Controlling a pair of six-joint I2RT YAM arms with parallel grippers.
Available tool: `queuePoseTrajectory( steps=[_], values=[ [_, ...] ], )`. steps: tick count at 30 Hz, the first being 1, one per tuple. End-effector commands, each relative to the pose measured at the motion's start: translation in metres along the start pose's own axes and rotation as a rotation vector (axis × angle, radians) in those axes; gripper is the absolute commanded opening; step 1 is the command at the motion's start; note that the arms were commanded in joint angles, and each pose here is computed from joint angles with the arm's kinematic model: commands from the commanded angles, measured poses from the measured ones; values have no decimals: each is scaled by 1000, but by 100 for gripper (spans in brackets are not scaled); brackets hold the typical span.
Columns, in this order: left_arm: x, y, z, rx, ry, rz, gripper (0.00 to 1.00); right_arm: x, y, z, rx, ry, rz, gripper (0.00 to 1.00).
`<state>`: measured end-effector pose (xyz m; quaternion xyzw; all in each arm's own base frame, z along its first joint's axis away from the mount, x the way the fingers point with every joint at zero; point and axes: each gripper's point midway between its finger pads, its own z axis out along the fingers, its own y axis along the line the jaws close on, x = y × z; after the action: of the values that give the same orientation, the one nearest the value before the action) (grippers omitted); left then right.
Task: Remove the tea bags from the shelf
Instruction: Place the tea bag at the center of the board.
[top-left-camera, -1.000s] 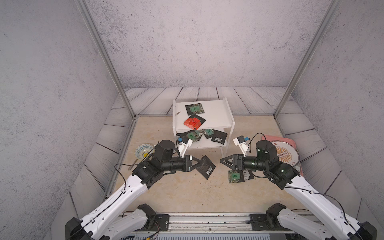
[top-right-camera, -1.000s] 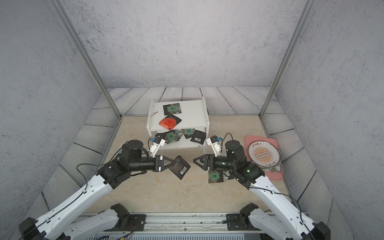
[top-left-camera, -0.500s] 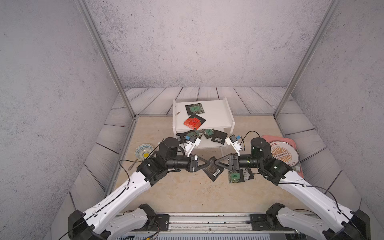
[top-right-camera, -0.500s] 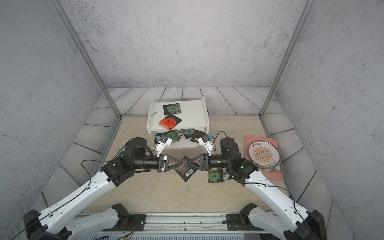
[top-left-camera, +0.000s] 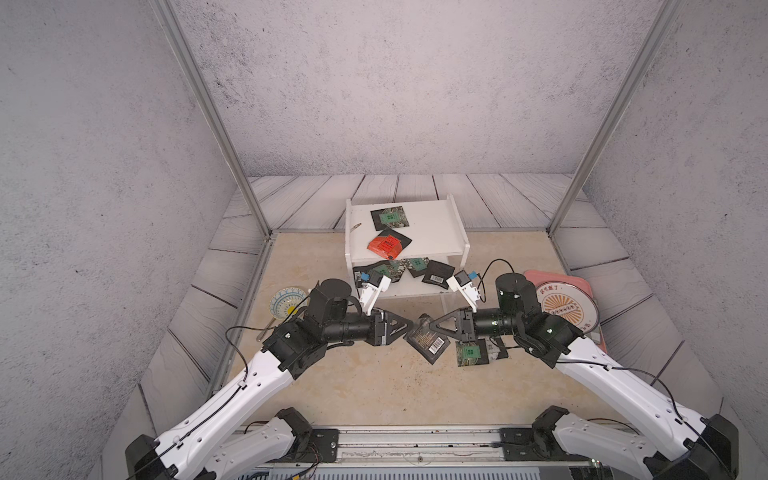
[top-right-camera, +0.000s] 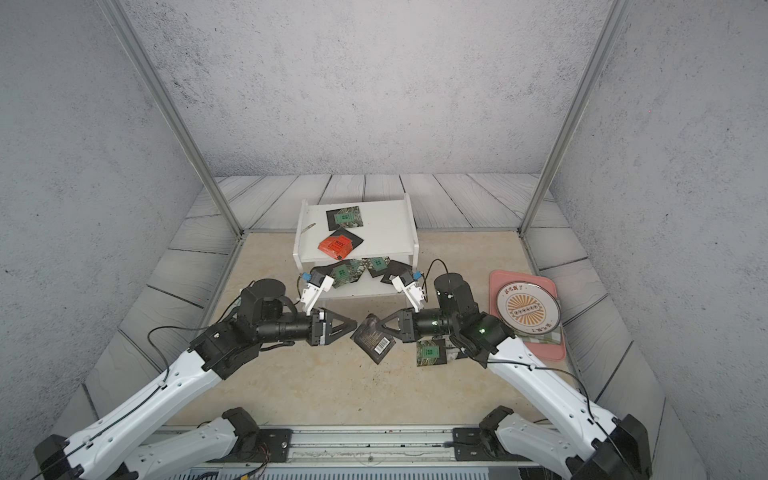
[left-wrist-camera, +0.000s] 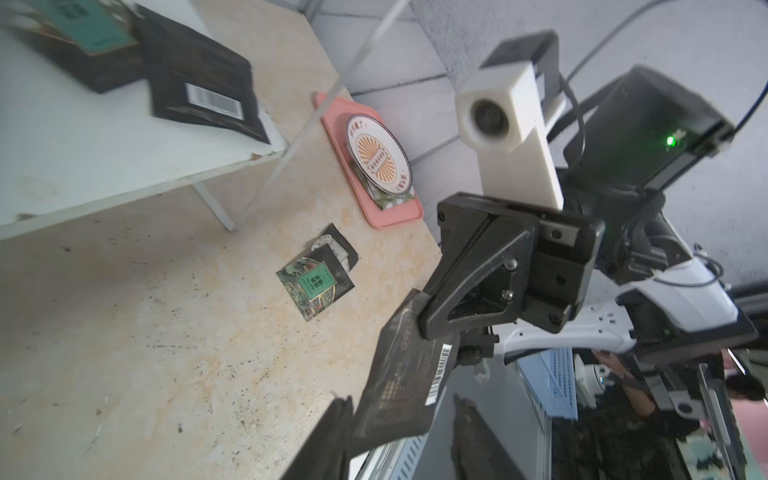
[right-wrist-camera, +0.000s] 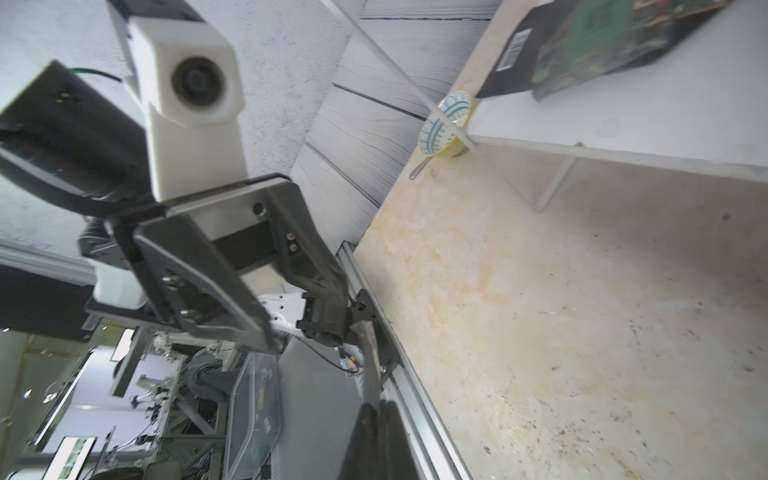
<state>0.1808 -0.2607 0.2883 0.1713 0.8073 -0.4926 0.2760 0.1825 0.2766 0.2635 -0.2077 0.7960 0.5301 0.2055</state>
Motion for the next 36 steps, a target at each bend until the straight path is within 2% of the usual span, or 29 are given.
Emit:
queuePoseTrajectory(
  steps=[1, 6, 11, 17, 26, 31, 36],
  values=[
    [3, 36, -20, -160, -45, -29, 50, 11, -43, -3, 191, -8, 51, 0],
    [-2, 58, -41, -217, -128, -93, 51, 26, -112, -13, 419, -53, 196, 0],
    [3, 67, -35, -225, -103, -123, 51, 47, -167, -25, 595, -74, 329, 0],
    [4, 73, -29, -226, -97, -141, 51, 66, -205, -24, 716, -72, 417, 0],
    [8, 76, -27, -228, -88, -152, 51, 83, -240, -16, 789, -53, 455, 1],
    [8, 76, -28, -230, -92, -152, 51, 88, -245, -21, 829, -35, 453, 10],
    [8, 77, -29, -232, -93, -152, 51, 85, -238, -34, 866, -38, 415, 29]
  ],
)
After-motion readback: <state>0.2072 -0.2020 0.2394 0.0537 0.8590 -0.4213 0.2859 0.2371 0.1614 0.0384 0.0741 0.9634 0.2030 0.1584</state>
